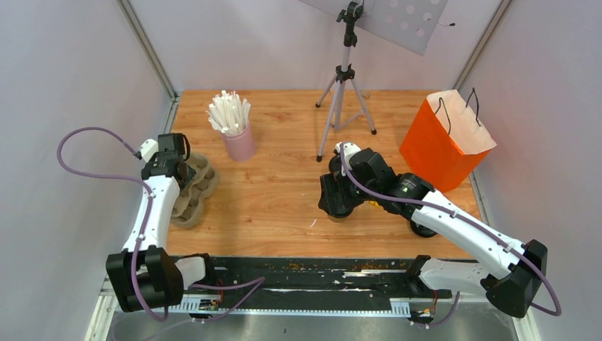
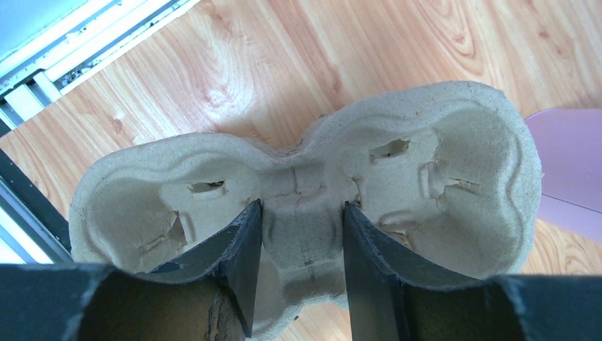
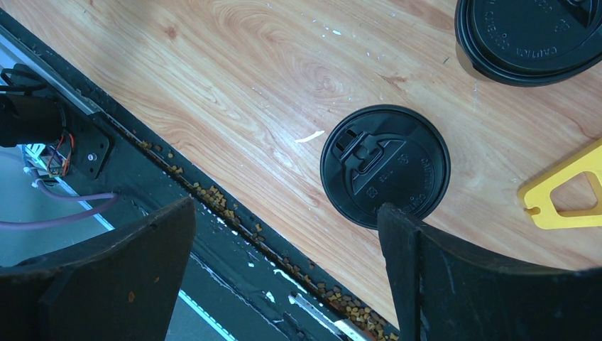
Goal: Pack the takeout coffee
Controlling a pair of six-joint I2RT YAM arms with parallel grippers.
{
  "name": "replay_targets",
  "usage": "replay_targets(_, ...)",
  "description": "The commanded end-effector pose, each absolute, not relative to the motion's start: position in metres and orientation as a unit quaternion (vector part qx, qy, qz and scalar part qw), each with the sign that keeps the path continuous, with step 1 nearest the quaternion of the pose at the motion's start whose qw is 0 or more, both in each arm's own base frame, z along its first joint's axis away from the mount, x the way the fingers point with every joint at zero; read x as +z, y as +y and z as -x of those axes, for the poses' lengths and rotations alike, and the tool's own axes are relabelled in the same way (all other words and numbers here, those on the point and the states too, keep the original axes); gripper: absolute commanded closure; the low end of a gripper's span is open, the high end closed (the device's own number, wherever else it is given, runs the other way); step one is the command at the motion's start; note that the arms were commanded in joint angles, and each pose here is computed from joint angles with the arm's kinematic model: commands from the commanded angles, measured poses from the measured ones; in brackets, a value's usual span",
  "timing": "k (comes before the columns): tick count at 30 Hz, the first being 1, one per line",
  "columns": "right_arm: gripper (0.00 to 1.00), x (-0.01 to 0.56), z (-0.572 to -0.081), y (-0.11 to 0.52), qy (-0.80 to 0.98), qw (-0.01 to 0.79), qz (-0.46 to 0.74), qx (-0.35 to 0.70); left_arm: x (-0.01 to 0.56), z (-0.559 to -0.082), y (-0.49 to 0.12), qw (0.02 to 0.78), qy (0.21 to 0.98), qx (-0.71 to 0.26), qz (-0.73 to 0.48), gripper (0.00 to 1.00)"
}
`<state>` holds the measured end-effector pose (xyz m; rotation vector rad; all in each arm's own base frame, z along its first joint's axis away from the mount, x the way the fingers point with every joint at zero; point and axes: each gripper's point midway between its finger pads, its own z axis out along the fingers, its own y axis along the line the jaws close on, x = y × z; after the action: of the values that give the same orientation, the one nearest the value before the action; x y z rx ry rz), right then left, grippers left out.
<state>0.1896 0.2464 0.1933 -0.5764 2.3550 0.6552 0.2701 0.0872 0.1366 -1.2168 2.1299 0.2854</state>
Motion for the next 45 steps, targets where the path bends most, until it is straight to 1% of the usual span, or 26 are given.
replay_targets(1,0.0,0.211,-0.194,0.251,0.881,0.332,0.219,0.257,0.17,-0.273,0.095,0.366,0.804,0.112,0.456,0.51)
replay_targets(13,0.0,0.239,-0.192,0.237,0.876,0.358,0.199,0.253,0.203,-0.269,0.084,0.402,0.817,0.079,0.407,0.5)
replay_targets(19,0.0,0.275,-0.202,0.223,0.867,0.405,0.17,0.235,0.209,-0.263,0.068,0.413,0.831,0.043,0.371,0.5)
replay_targets(24,0.0,0.311,-0.217,0.198,0.858,0.459,0.131,0.189,0.207,-0.261,0.058,0.416,0.842,0.021,0.341,0.49)
replay_targets(28,0.0,0.322,-0.22,0.19,0.853,0.476,0.125,0.175,0.199,-0.258,0.055,0.405,0.851,0.02,0.333,0.49)
replay_targets(34,0.0,0.341,-0.233,0.156,0.849,0.512,0.089,0.096,0.197,-0.26,0.051,0.412,0.851,0.006,0.326,0.49)
replay_targets(38,0.0,0.356,-0.247,0.116,0.839,0.541,0.056,0.005,0.195,-0.264,0.04,0.411,0.857,-0.023,0.312,0.49)
replay_targets(40,0.0,0.362,-0.257,0.093,0.837,0.545,0.037,-0.04,0.192,-0.264,0.035,0.407,0.861,-0.035,0.303,0.49)
replay_targets(45,0.0,0.372,-0.284,0.038,0.834,0.54,0.01,-0.112,0.187,-0.264,0.025,0.401,0.87,-0.056,0.283,0.49)
